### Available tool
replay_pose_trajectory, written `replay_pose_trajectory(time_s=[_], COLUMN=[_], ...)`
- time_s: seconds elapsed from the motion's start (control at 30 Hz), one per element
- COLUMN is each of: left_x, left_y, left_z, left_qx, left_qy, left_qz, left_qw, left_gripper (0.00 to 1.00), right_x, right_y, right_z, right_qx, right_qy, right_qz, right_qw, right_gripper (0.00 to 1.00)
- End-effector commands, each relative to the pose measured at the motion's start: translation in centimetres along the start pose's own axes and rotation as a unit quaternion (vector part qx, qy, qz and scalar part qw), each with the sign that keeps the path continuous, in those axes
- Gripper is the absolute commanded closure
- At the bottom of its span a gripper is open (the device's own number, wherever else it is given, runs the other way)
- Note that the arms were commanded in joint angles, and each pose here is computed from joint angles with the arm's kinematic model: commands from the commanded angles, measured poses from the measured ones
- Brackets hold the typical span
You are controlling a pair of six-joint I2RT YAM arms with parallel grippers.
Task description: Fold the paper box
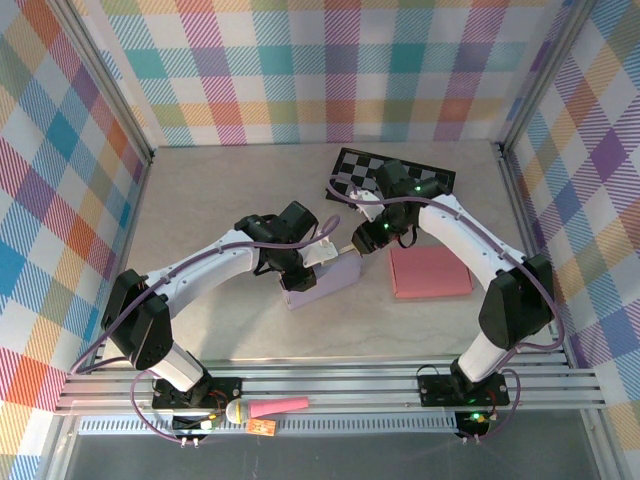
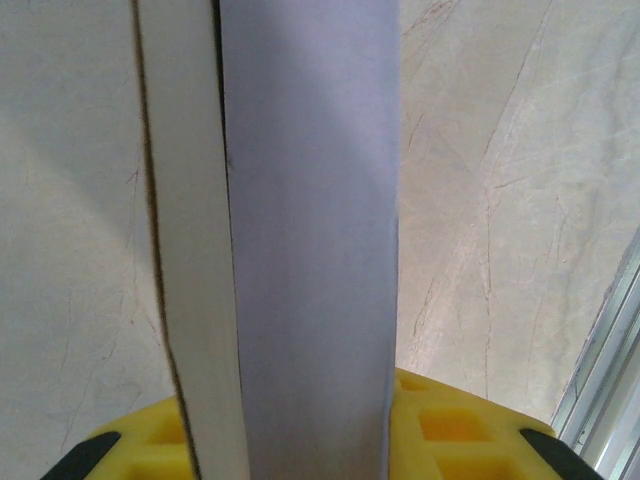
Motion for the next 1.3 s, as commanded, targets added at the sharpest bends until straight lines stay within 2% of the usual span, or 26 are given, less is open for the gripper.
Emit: replay_pose_trajectory(time_s=[0.0, 0.47, 0.8, 1.17, 1.27], left_x=[0.2, 0.1, 0.1, 0.1, 0.2], left_y=[-0.2, -0.2, -0.1, 0.0, 0.0], left_z=[-0.2, -0.1, -0.1, -0.1, -0.2], left_qx=[-0.008, -0.009, -0.01, -0.011, -0.011], left_qy=[0.006, 0.004, 0.004, 0.005, 0.006], left_qz=[-0.019, -0.019, -0.016, -0.016, -0.017], left_qw=[1.0, 1.0, 1.0, 1.0, 1.0], left_gripper=[0.76, 0.76, 0.76, 0.76, 0.76], right_x=[-0.7, -0.2, 0.3, 0.4, 0.4], right_y=[0.5, 0.5, 0.8, 1.1, 1.0], right_z=[0.3, 0.1, 0.0, 0.3, 0.5], right_qx=[-0.009, -0.006, -0.014, -0.022, -0.022], right_qy=[-0.002, 0.008, 0.019, 0.021, 0.02], right_qz=[0.013, 0.016, 0.008, -0.007, -0.01], right_qw=[1.0, 1.0, 1.0, 1.0, 0.999], right_gripper=[0.58, 0.74, 0.8, 0.79, 0.83])
Point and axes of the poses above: each hand's point on the last joint's axis, 136 mm out from that joint toward the fingers, its own x axis out along the fingers, its own y axis along the line the jaws close on, z = x × y, the point moved 4 cm from there along -x, back along the fingers, and after that the axes turned 8 degrees about -x, right-handed, at the moved point
